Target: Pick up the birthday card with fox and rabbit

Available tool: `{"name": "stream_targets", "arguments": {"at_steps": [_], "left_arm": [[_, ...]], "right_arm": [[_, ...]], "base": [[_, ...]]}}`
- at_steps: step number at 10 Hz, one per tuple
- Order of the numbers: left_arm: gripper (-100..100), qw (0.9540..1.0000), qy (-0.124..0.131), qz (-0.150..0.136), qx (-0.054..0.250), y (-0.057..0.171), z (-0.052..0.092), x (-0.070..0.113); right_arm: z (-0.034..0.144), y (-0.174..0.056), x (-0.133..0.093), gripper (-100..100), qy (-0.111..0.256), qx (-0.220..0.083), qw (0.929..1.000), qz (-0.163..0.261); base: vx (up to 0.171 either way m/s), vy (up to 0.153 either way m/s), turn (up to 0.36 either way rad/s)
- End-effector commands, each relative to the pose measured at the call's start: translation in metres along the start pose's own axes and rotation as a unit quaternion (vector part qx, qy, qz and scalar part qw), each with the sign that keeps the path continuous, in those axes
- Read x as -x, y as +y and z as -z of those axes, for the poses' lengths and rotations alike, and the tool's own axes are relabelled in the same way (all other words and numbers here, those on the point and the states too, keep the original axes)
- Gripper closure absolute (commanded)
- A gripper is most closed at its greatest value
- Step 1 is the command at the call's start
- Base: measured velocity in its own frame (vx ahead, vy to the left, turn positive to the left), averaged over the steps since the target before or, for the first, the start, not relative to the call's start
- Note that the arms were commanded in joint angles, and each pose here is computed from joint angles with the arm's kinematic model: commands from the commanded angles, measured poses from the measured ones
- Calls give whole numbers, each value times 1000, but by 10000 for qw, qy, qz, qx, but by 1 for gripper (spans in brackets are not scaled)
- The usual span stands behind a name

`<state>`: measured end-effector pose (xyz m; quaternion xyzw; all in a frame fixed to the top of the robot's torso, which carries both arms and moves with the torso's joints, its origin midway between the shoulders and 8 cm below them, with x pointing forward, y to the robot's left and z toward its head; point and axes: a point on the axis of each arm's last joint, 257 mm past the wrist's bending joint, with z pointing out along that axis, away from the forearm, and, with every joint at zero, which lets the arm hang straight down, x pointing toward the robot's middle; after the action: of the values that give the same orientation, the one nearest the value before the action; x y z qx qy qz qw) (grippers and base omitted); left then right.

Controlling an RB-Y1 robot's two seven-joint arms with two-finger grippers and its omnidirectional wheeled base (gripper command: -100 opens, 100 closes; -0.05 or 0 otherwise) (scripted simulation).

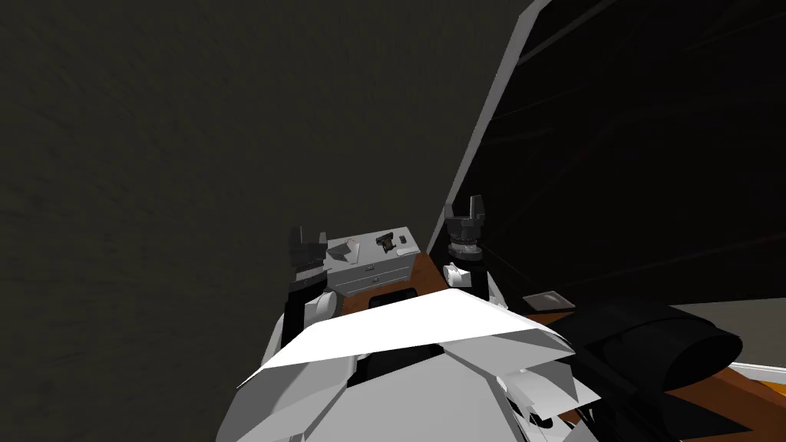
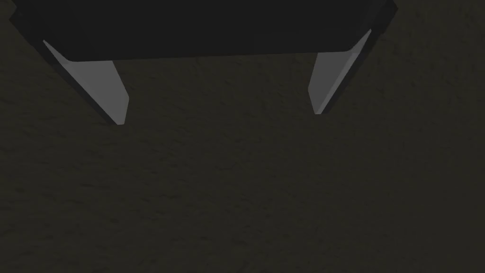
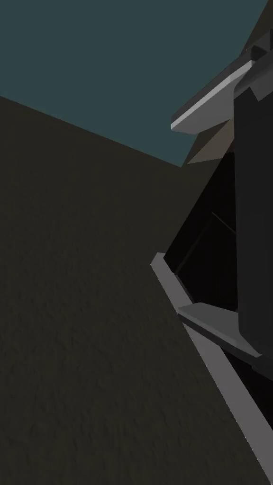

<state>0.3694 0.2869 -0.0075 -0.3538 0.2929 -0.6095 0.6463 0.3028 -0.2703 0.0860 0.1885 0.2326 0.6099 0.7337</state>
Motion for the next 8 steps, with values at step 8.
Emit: {"name": "stream_targets", "arguments": {"at_steps": [8], "left_arm": [[-100, 9947, 424, -334, 875, 59, -8, -12]], "right_arm": [[0, 0, 0, 0, 0, 0, 10000, 0]], "base": [[-88, -1, -163]]}}
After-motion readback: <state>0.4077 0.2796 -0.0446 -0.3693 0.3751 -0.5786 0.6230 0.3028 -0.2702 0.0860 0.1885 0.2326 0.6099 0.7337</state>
